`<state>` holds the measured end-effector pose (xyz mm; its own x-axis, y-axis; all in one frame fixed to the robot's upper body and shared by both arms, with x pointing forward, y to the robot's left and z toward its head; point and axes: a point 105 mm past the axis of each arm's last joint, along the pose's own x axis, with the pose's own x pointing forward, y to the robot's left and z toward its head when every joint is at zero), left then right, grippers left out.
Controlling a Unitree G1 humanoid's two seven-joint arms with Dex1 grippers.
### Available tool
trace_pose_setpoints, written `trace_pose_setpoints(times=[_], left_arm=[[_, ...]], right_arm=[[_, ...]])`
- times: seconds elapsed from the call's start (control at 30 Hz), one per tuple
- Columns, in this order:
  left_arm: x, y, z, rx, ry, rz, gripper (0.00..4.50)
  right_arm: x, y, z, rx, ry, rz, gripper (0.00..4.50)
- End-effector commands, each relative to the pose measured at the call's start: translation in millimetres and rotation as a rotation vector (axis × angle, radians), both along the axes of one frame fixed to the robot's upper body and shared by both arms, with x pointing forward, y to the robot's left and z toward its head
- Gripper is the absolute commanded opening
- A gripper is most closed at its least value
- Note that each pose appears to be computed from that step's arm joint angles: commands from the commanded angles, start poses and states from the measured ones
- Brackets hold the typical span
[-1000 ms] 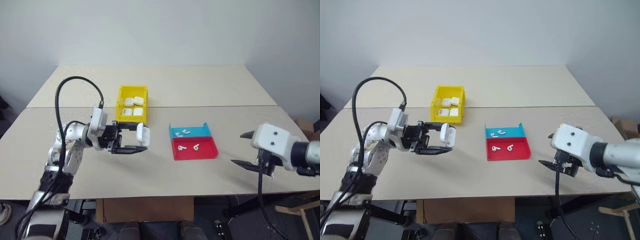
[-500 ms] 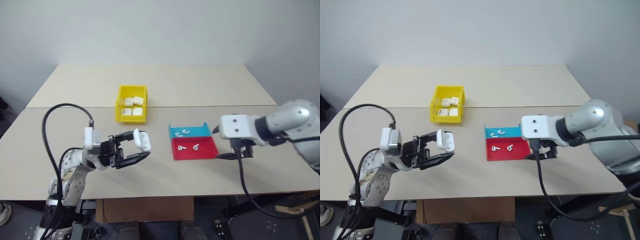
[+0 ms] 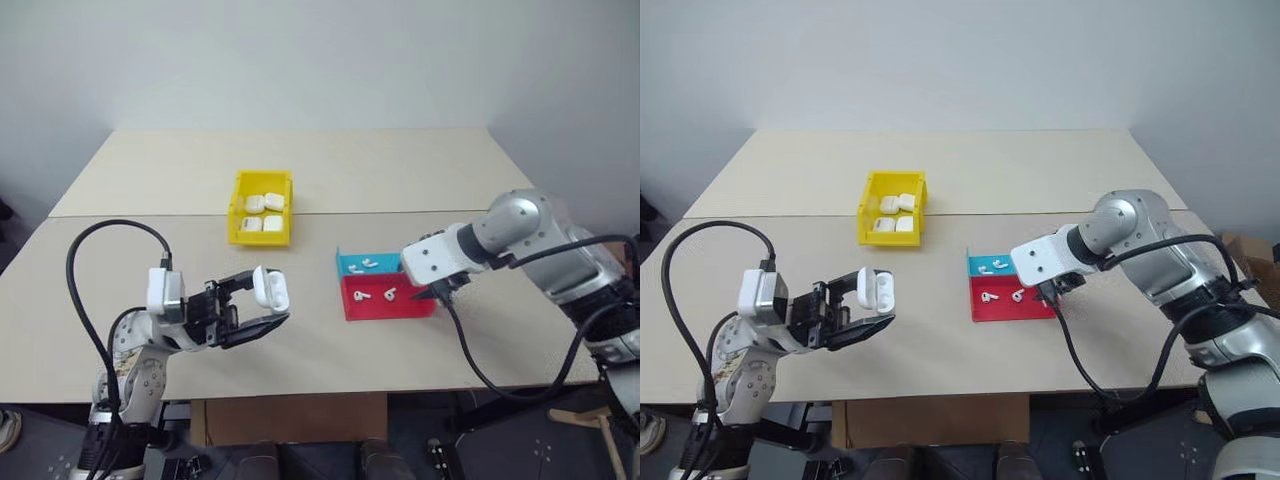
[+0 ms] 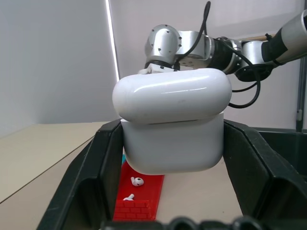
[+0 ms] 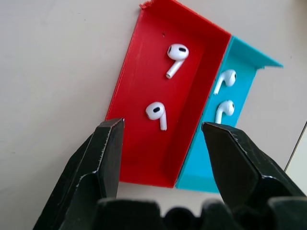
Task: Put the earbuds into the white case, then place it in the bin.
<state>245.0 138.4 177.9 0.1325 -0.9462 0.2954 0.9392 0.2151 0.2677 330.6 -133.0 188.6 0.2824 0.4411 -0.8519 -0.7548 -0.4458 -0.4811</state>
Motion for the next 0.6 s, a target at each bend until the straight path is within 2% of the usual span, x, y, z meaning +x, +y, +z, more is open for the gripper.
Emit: trace_pose_setpoints(times=[0.03, 0.6], left_arm=[[-3, 5, -1, 0.015, -0.023, -0.018, 2.84], [-13, 7, 1, 0.047, -0.034, -0.005, 2.84]], right_arm=[[7, 5, 8, -0.03, -0.041, 0.055, 3.01], [35, 23, -29, -0.179, -0.015, 0.213, 3.01]])
